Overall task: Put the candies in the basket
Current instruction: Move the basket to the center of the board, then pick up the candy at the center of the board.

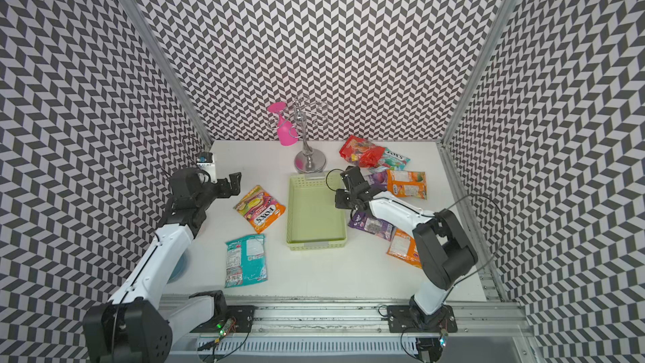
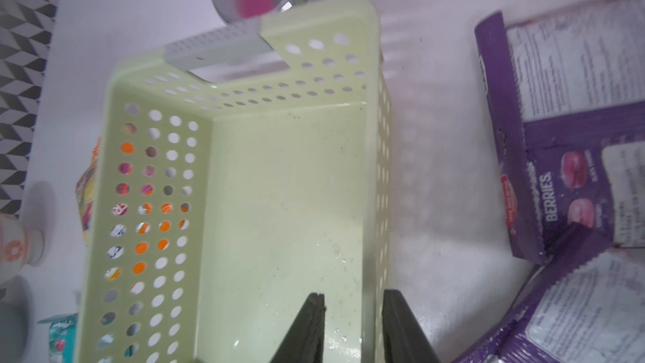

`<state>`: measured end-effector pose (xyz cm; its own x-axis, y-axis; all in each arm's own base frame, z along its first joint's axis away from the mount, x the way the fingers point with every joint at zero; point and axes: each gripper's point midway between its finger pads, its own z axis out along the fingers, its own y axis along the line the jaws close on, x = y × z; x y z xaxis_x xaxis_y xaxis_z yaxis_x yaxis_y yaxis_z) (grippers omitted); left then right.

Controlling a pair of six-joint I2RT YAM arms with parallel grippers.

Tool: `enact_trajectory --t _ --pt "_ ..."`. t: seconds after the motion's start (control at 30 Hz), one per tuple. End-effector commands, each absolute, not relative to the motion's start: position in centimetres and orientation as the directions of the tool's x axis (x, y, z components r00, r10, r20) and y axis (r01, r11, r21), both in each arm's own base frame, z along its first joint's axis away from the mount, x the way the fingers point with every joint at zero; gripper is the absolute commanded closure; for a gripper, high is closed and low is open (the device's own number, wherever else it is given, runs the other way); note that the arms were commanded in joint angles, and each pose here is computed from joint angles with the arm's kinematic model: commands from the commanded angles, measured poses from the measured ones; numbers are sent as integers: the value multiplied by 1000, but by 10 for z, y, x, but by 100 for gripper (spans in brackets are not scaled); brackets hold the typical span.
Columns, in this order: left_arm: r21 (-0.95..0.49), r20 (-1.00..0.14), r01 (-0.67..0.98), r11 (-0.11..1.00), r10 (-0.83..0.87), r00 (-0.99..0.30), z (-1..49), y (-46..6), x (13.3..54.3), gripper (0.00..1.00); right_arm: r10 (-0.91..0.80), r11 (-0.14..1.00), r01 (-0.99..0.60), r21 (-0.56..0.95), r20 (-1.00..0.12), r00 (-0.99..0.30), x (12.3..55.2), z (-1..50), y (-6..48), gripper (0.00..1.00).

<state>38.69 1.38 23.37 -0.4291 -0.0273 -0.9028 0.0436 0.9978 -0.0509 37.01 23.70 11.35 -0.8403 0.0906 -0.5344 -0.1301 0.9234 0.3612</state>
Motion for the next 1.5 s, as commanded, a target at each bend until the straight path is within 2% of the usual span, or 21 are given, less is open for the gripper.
enact_trajectory --t 0.0,0.13,0.47,0.67,0.87,1.03,1.47 --pt "-58 -863 58 997 -21 -505 219 16 393 3 95 905 -187 383 -607 -789 370 160 237 63" --pt "-59 -816 47 997 -21 -578 196 24 404 6 85 897 -228 378 -654 -752 355 175 228 52" --pt "-58 -665 61 996 8 -747 140 29 436 19 54 939 -227 257 -764 -643 328 203 177 32" --pt "-118 -534 108 987 28 -845 105 18 441 21 53 956 -222 190 -860 -507 312 227 147 20" --pt "-144 -472 135 980 52 -880 81 12 438 23 59 966 -206 159 -905 -422 300 244 129 9" --pt "-121 -435 120 985 56 -899 66 17 437 25 74 971 -182 154 -920 -384 298 254 121 7" --pt "-195 -366 144 970 64 -928 41 5 437 35 65 975 -172 138 -925 -375 298 253 118 6"
